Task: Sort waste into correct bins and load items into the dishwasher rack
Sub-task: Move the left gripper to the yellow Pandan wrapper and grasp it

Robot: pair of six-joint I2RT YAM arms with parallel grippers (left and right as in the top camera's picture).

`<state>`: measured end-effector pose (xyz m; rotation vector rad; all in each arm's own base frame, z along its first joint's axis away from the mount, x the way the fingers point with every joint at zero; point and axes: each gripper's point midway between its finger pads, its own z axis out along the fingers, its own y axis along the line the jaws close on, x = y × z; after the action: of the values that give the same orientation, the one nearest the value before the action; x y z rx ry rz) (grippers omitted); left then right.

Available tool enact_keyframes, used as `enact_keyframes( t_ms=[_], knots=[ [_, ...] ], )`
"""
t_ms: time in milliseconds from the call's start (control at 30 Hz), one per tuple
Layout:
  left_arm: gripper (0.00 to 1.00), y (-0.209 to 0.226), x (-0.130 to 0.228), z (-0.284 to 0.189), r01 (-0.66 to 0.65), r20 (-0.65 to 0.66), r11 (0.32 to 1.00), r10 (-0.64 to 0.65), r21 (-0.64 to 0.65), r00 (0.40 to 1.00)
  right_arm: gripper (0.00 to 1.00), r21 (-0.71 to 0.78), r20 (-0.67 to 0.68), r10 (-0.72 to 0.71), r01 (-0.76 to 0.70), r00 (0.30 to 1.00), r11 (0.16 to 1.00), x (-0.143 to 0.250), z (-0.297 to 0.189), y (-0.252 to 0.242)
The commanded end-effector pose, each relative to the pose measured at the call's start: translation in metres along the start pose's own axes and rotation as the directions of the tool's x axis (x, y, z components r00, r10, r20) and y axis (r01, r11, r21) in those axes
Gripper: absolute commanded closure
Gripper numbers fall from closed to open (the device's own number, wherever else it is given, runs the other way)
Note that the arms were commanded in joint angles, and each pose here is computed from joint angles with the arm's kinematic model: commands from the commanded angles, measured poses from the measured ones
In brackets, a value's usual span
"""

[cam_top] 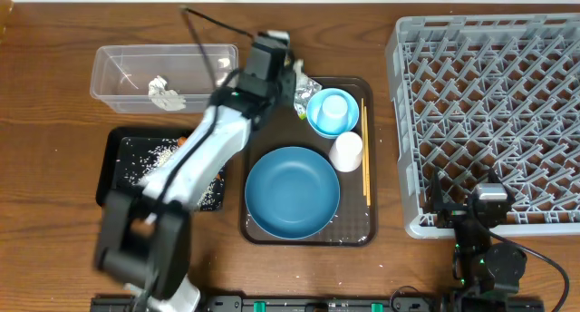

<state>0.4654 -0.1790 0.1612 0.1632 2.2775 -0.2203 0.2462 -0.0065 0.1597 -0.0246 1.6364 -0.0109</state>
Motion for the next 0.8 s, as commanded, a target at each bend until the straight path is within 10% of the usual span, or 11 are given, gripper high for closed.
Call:
enact_keyframes(
  t_ms=[0, 433, 600, 767],
  knots=[
    [0.94, 0.011, -0.048, -0.044, 0.066, 0.151, 0.996, -0.057, -0.053, 0.987, 0.01, 0.013, 0.0, 0.015, -0.015, 1.0, 1.0, 0.001, 0.0, -0.003],
    [0.91, 0.129, -0.054, -0.057, 0.217, 0.225, 0.896, -0.136, -0.388, 0.965, 0.01, 0.013, 0.0, 0.015, -0.015, 1.0, 1.0, 0.001, 0.0, -0.003],
    [0.31, 0.178, -0.032, -0.041, 0.316, 0.207, 0.831, -0.246, -0.458, 0.947, 0.01, 0.013, 0.0, 0.015, -0.015, 1.0, 1.0, 0.001, 0.0, -0.003],
    [0.18, 0.179, -0.025, -0.046, 0.311, 0.176, 0.83, -0.258, -0.463, 0.95, 0.01, 0.013, 0.0, 0.015, -0.015, 1.0, 1.0, 0.001, 0.0, -0.003]
  ],
)
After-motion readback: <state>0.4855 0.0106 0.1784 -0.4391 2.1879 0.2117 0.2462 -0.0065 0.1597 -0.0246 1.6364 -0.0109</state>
